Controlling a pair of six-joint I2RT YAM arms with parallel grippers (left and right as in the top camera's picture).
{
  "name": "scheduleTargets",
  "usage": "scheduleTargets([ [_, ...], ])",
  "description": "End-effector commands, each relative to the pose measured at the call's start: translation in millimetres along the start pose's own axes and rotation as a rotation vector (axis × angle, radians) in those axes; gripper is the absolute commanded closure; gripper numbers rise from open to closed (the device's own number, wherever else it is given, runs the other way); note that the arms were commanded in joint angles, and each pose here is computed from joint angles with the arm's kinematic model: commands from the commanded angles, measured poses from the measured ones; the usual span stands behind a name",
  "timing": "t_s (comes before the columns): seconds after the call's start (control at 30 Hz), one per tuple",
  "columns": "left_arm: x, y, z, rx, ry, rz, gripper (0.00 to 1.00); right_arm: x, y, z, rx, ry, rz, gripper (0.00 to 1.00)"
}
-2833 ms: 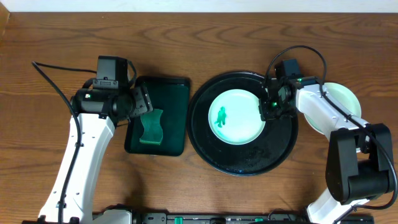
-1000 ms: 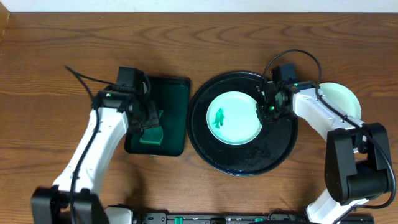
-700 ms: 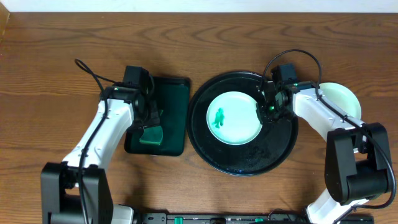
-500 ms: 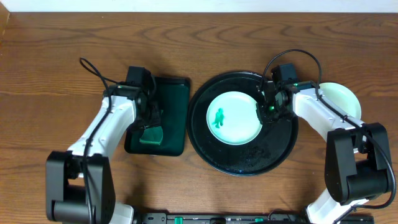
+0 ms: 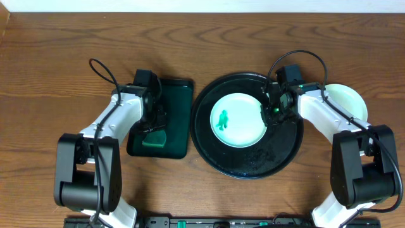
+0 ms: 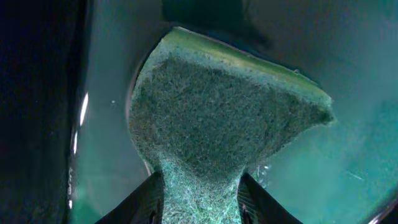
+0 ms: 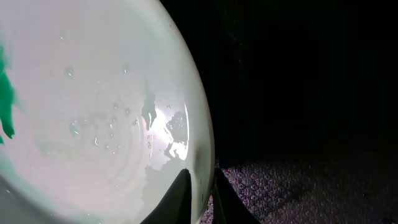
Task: Clean dirty plates on tray and stack at the side
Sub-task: 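Lower the left gripper into the water tray and grasp the green sponge, then dip the sponge in the water with the left gripper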
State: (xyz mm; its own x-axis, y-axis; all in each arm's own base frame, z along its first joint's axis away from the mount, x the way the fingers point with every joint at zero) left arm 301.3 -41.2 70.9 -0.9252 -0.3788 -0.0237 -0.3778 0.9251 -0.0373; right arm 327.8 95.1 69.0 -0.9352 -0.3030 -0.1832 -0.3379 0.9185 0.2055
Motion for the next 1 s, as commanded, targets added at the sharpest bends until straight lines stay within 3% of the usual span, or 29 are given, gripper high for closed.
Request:
scheduleTargets([
  [0.0,4,4,16,-0.039,0.049,-0.004,0.61,0,2,-1,-0.008,-0.007,0.002,0.9],
  [0.37,7,5,19,-0.052,0.073,-0.005,0.78,0,2,-1,-0.008,-0.008,0.002,0.9],
  [0.47,6,5,18,-0.049,0.066,-0.004,0.93,0,2,-1,-0.008,-0.008,0.002,0.9],
  [0.73,-1,0,-9,-0.002,-0.017,0.044,0.93,0,2,-1,-0.008,-0.008,0.002,0.9],
  [0.97,-3,-3,-81,0.117,-0.24,0.061,0.93,0,2,-1,-0.008,-0.008,0.002,0.9],
])
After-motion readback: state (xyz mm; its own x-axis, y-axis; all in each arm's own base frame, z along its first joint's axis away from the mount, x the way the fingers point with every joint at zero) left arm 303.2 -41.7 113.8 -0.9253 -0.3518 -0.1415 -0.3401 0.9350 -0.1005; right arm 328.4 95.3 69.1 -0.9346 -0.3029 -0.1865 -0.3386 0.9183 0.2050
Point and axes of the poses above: each gripper's point midway between its finger pads, its own z axis out along the fingers, its own y axis along the line the jaws close on, x = y × z, the point moved 6 cm from there along -z, back along the fingers, and after that the axes turned 8 degrees about -z, right-handed, at the moved point
